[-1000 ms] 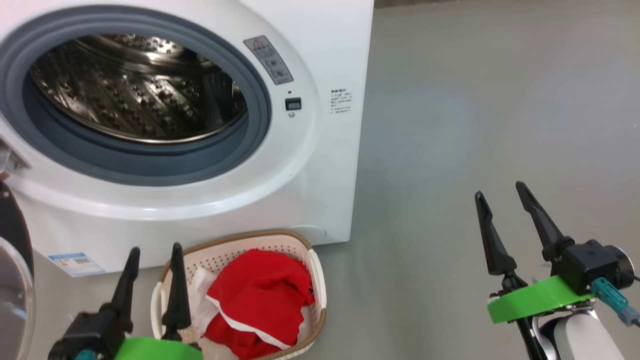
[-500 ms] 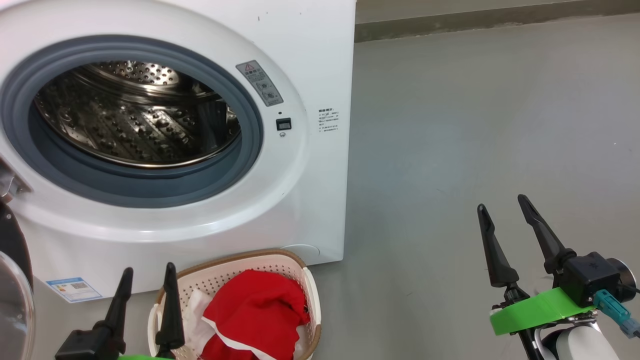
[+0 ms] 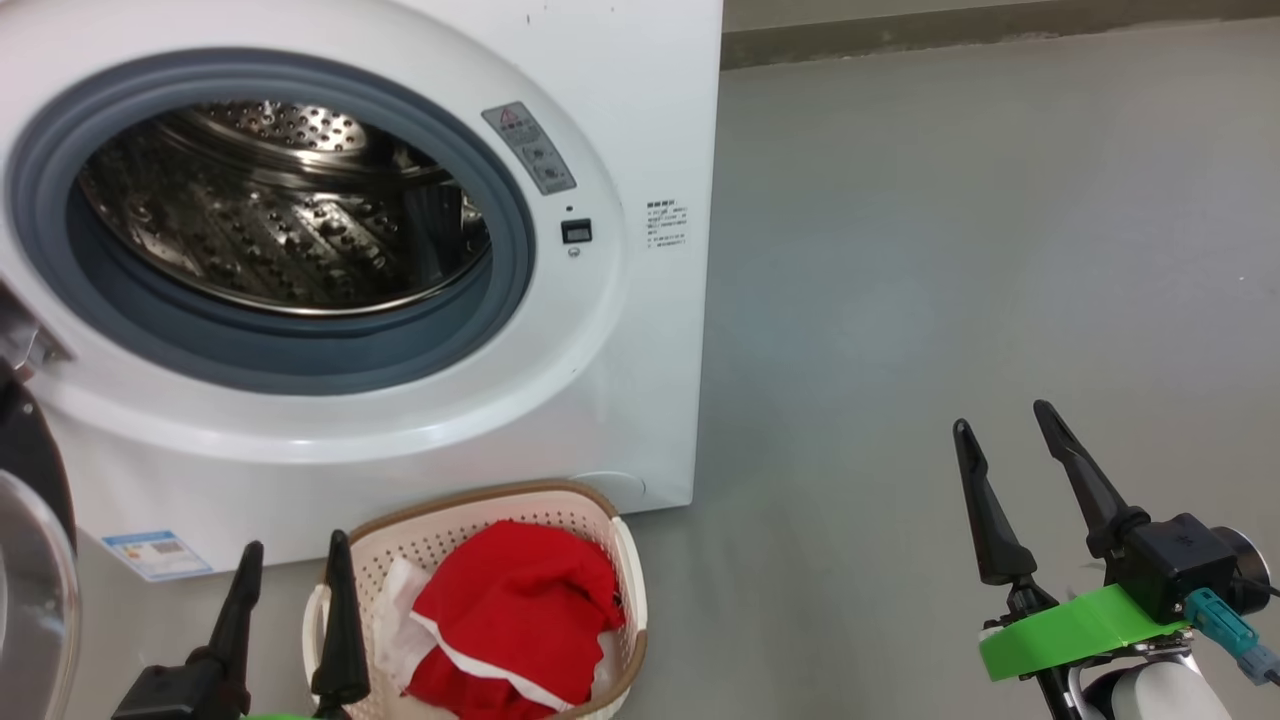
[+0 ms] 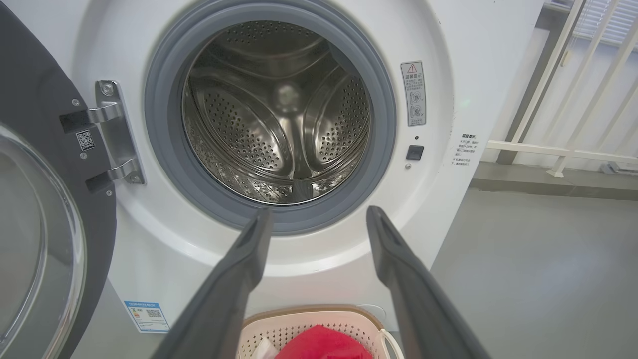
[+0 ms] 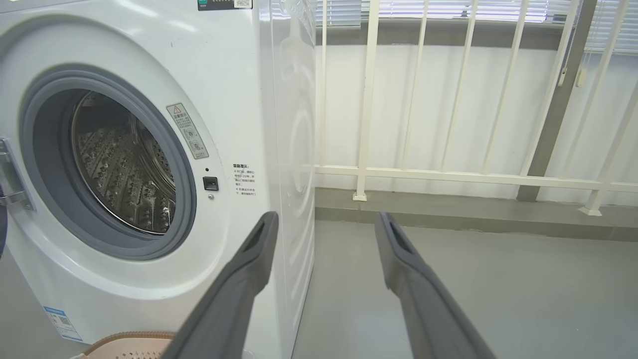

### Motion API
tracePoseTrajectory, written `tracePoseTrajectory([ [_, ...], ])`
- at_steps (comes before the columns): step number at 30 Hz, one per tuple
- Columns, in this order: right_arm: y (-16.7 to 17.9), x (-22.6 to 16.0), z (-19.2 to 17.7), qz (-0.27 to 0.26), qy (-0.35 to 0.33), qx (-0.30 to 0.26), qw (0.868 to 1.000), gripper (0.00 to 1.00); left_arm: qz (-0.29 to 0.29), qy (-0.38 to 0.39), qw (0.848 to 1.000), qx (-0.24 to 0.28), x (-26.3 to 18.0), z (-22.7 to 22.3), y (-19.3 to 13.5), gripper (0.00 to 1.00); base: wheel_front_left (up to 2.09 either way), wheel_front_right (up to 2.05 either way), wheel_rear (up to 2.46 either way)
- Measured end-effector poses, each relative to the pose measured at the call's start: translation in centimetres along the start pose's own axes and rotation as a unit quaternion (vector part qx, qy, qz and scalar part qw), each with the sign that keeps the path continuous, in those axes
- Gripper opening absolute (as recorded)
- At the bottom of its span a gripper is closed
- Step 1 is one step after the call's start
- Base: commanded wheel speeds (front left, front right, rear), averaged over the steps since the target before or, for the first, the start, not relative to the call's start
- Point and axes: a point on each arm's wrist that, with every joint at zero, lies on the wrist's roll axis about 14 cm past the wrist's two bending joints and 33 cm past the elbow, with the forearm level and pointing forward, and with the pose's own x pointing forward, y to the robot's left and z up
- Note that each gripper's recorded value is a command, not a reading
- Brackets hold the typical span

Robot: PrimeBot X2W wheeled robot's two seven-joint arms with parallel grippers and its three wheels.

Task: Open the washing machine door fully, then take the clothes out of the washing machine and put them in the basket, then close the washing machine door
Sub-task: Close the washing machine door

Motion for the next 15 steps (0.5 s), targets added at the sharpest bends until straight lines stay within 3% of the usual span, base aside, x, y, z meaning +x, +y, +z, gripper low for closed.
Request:
tracePoseTrajectory([
  [15,0.25,0.2,-0.8,0.003,0.011,0.005,1.0,1.0,-0.006,0.004,1.0,0.0,0.02,-0.27,-0.29,1.0,-1.61,1.6,0.01],
])
